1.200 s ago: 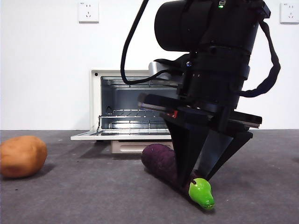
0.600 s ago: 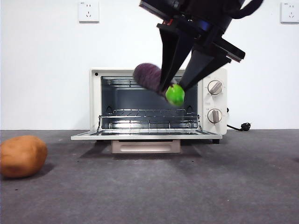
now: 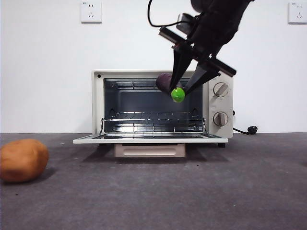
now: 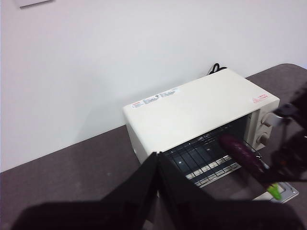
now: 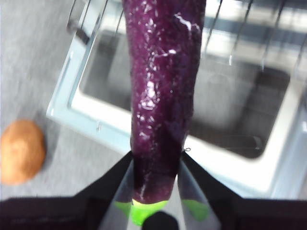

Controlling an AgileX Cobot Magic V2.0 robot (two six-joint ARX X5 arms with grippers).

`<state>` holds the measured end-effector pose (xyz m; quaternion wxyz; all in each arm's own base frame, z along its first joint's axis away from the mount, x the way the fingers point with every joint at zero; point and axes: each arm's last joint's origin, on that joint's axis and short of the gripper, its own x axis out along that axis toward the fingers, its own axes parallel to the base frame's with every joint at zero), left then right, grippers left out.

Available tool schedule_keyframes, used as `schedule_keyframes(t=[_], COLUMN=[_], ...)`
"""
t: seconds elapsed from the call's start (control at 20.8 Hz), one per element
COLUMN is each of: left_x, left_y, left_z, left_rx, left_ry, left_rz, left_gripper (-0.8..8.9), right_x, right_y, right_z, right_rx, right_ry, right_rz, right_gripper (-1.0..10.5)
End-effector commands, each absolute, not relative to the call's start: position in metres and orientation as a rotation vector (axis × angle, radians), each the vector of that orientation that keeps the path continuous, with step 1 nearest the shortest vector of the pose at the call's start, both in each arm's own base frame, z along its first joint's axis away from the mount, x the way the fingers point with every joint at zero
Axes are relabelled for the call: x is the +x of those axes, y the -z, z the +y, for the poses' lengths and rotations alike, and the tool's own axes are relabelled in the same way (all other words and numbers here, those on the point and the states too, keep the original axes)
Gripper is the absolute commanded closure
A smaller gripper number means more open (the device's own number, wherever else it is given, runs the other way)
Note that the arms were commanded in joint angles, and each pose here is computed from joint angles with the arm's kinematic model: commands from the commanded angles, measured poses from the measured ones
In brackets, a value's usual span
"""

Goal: Take the eggplant from the table,put the eggplant in the oven

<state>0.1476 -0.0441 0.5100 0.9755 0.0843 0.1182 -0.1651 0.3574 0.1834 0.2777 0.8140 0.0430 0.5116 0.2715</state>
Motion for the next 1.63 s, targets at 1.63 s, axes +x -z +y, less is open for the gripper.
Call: schedule_keyframes(t=[1.63], left_x=[0.146], left_y=[-0.505], left_z=[-0.045], left_rx=[0.196], left_ry=[0.344], left_rz=[0.272], left_gripper=[8.19], right_x=[0.437], right_y=[-0.249], right_z=[0.170], right_rx=[0.101], right_ry=[-0.324], right_rz=[0.983], right_gripper=[9.3])
